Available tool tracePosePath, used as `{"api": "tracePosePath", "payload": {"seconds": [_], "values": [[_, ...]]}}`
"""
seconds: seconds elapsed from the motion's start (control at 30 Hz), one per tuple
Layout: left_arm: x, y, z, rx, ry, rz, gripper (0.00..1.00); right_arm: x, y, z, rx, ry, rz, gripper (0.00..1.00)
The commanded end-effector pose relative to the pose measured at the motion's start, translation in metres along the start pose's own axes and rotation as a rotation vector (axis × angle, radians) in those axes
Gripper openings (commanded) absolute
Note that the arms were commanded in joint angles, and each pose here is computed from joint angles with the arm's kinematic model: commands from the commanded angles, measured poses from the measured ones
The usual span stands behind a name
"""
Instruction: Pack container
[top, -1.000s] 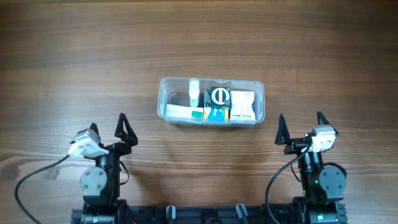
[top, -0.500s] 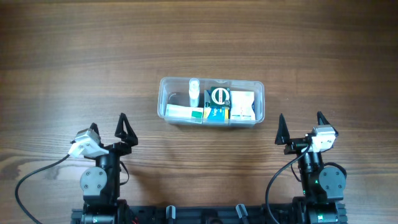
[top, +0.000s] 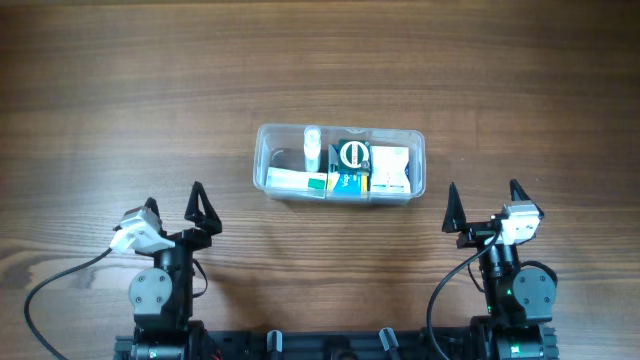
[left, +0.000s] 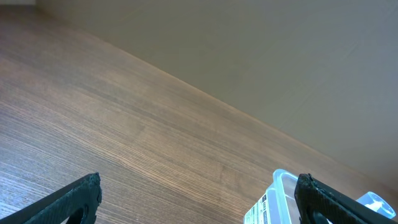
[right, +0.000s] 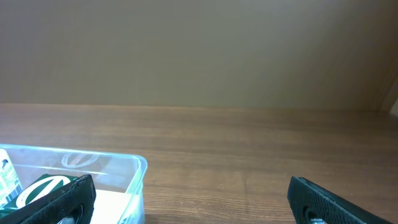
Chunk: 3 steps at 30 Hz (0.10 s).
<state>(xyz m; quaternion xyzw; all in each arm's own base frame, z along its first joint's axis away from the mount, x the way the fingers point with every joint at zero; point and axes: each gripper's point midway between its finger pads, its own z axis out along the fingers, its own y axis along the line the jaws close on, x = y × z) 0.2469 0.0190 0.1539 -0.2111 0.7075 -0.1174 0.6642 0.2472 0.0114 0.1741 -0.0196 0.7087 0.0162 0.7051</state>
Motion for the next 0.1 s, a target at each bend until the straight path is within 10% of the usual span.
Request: {"api": "tracePosePath", "payload": {"seconds": [0.0, 0.07], "values": [[0.0029, 0.0007, 0.0004, 0.001, 0.012, 0.009, 1.0, -0.0005, -0.0016, -0.0001, 0.008, -0.003, 0.007, 1.0], [0.003, 0.0007, 0.0004, 0.001, 0.012, 0.009, 1.0, -0.0007, -0.0016, -0.0001, 0.008, -0.004, 0.007, 1.0]]}}
